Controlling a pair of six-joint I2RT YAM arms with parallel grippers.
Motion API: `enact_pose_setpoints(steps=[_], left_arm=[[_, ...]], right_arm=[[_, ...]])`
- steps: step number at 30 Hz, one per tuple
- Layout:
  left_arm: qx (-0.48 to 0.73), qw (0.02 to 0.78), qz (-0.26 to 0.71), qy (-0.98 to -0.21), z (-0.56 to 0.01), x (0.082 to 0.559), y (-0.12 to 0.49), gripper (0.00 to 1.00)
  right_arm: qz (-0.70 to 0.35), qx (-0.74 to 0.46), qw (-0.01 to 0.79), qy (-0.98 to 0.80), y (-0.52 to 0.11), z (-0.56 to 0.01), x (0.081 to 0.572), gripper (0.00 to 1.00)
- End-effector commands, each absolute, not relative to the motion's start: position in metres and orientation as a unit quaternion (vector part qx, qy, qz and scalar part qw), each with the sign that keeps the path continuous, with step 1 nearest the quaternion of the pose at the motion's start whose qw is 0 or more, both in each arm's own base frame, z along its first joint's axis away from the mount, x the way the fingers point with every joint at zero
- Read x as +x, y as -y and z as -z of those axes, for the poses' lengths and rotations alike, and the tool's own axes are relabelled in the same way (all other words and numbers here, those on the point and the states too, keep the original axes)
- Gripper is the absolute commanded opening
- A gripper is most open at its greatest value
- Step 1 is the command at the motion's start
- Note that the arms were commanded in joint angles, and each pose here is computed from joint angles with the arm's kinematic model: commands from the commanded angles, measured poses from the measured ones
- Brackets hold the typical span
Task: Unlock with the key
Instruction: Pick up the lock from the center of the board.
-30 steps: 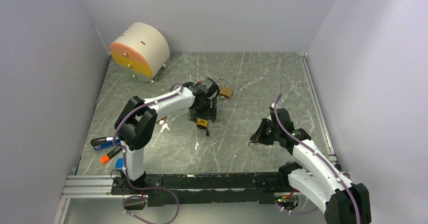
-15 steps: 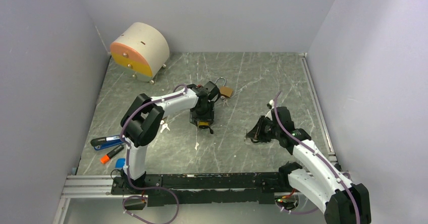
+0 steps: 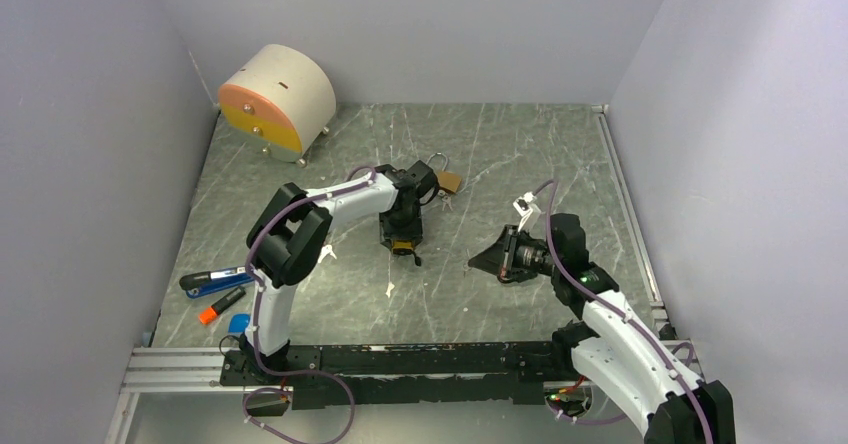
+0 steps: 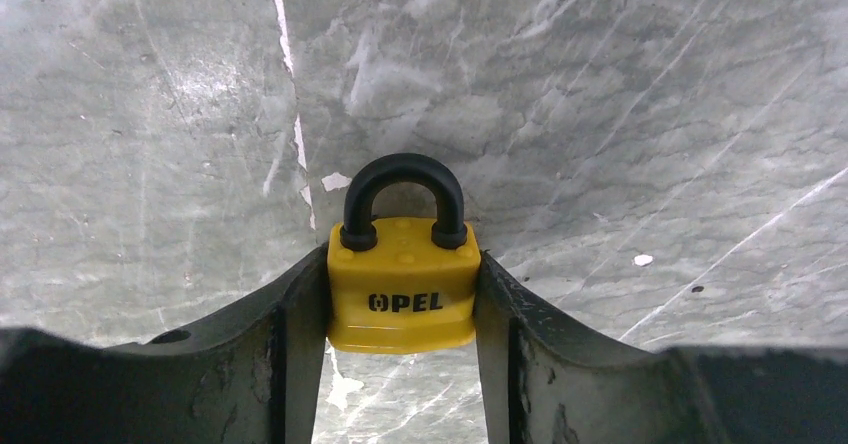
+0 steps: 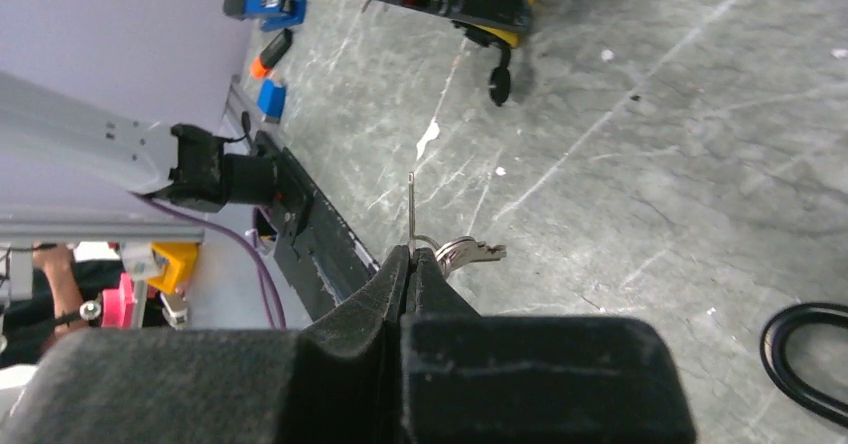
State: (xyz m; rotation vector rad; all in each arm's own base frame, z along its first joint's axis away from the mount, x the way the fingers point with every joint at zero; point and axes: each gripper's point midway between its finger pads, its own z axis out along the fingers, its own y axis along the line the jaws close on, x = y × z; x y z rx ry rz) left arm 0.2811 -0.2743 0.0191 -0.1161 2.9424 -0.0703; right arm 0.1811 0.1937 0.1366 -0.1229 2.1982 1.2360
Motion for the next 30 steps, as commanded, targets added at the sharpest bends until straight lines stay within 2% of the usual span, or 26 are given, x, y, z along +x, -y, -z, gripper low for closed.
enact_pose_setpoints(steps=[1, 4, 6, 11, 16, 26, 30], left_arm=[[-0.050, 0.101, 0.006, -0.994, -0.013, 0.284, 0.272, 0.29], [-0.051, 0.111, 0.019, -0.992, -0.022, 0.287, 0.276, 0.10], [-0.052, 0.118, 0.033, -0.991, -0.032, 0.290, 0.280, 0.03], [-0.067, 0.137, 0.100, -0.983, -0.069, 0.296, 0.298, 0.02], [-0.117, 0.149, 0.175, -0.966, -0.112, 0.301, 0.310, 0.02], [-0.223, 0.104, 0.295, -0.923, -0.158, 0.293, 0.323, 0.02], [-0.250, 0.097, 0.313, -0.911, -0.164, 0.293, 0.321, 0.02]], right_arm=[[-0.513, -0.118, 0.334, -0.782, -0.206, -0.162, 0.175, 0.00], [-0.538, -0.150, 0.345, -0.755, -0.211, -0.176, 0.168, 0.00], [-0.555, -0.170, 0.352, -0.735, -0.214, -0.185, 0.163, 0.00], [-0.578, -0.193, 0.359, -0.707, -0.218, -0.200, 0.157, 0.00], [-0.561, -0.156, 0.335, -0.741, -0.220, -0.195, 0.175, 0.00], [-0.504, -0.149, 0.278, -0.804, -0.251, -0.188, 0.188, 0.00], [-0.483, -0.150, 0.265, -0.821, -0.260, -0.183, 0.191, 0.00]])
